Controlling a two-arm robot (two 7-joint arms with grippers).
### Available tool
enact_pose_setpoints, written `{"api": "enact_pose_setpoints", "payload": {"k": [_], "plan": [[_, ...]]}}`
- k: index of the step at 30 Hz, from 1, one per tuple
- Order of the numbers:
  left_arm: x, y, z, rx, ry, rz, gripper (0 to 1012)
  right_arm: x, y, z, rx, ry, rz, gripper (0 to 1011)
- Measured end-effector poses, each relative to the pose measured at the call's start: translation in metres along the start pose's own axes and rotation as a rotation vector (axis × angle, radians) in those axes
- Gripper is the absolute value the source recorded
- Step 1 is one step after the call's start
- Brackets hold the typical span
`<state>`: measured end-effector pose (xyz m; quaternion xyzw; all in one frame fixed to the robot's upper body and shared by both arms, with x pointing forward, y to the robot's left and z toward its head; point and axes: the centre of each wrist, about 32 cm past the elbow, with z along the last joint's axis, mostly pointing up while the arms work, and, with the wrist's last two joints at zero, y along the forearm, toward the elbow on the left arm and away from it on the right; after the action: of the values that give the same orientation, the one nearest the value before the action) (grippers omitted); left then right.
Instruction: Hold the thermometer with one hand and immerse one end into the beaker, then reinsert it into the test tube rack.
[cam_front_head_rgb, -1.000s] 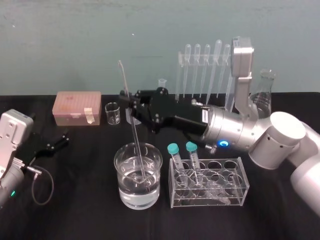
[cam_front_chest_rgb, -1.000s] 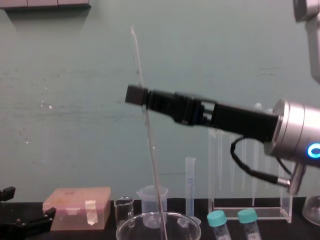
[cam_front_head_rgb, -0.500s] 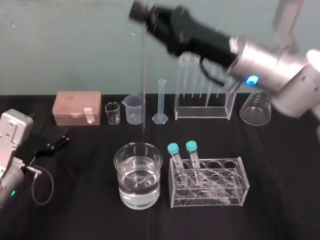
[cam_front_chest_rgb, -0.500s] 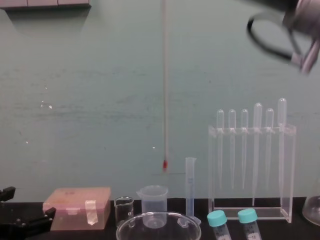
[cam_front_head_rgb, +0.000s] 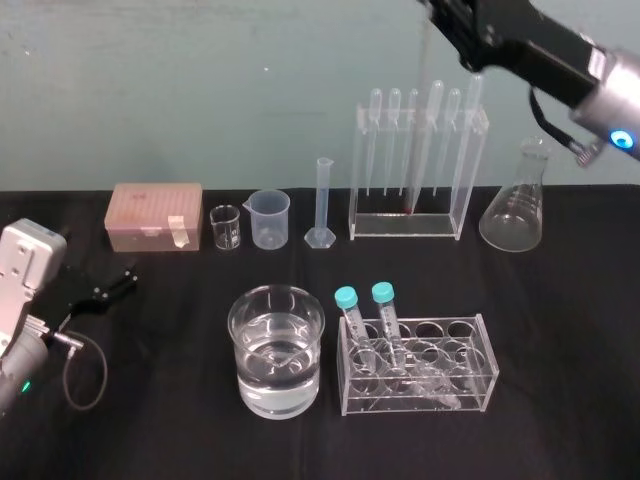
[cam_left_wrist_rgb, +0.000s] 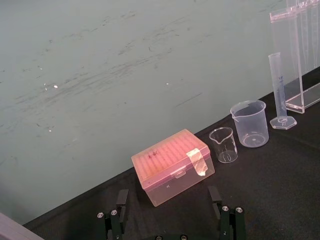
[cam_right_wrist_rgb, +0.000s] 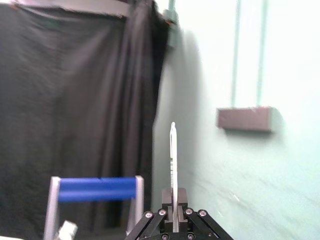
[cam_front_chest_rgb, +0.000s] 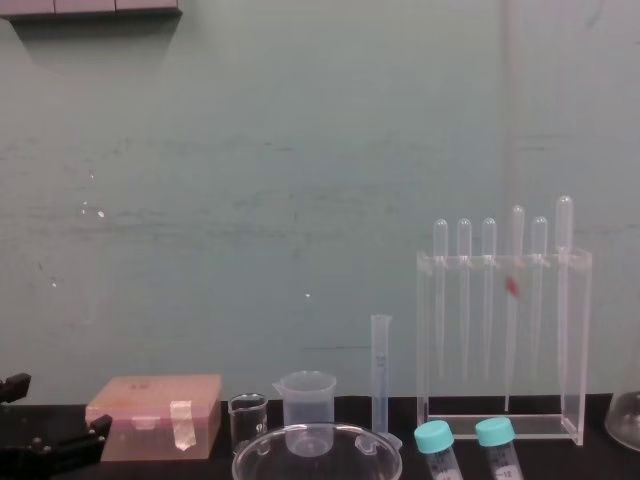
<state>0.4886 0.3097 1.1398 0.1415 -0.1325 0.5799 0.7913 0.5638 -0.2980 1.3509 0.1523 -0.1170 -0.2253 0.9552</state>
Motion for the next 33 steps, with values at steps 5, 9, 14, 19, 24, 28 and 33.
{"api": "enact_pose_setpoints", "payload": {"k": [5, 9, 14, 19, 24, 28, 33], "plan": [[0.0000, 0.000, 0.000, 0.000, 0.000, 0.000, 1008, -0.0133, -0.033, -0.015, -0.056, 0.037, -0.083, 51], [0.0000, 0.000, 0.000, 0.000, 0.000, 0.000, 1008, -0.0235, -0.048, -0.025, -0.074, 0.071, -0.112, 51], [0.0000, 0.000, 0.000, 0.000, 0.000, 0.000, 1008, -0.0332, -0.062, -0.036, -0.099, 0.107, -0.135, 51], [0.0000, 0.000, 0.000, 0.000, 0.000, 0.000, 1008, -0.0362, -0.066, -0.044, -0.119, 0.115, -0.140, 51], [0.0000, 0.000, 0.000, 0.000, 0.000, 0.000, 1008, -0.0373, -0.067, -0.054, -0.132, 0.128, -0.142, 51], [0.0000, 0.000, 0.000, 0.000, 0.000, 0.000, 1008, -0.0378, -0.066, -0.062, -0.136, 0.136, -0.142, 51], [0.0000, 0.000, 0.000, 0.000, 0.000, 0.000, 1008, -0.0373, -0.064, -0.072, -0.139, 0.140, -0.139, 51]]}}
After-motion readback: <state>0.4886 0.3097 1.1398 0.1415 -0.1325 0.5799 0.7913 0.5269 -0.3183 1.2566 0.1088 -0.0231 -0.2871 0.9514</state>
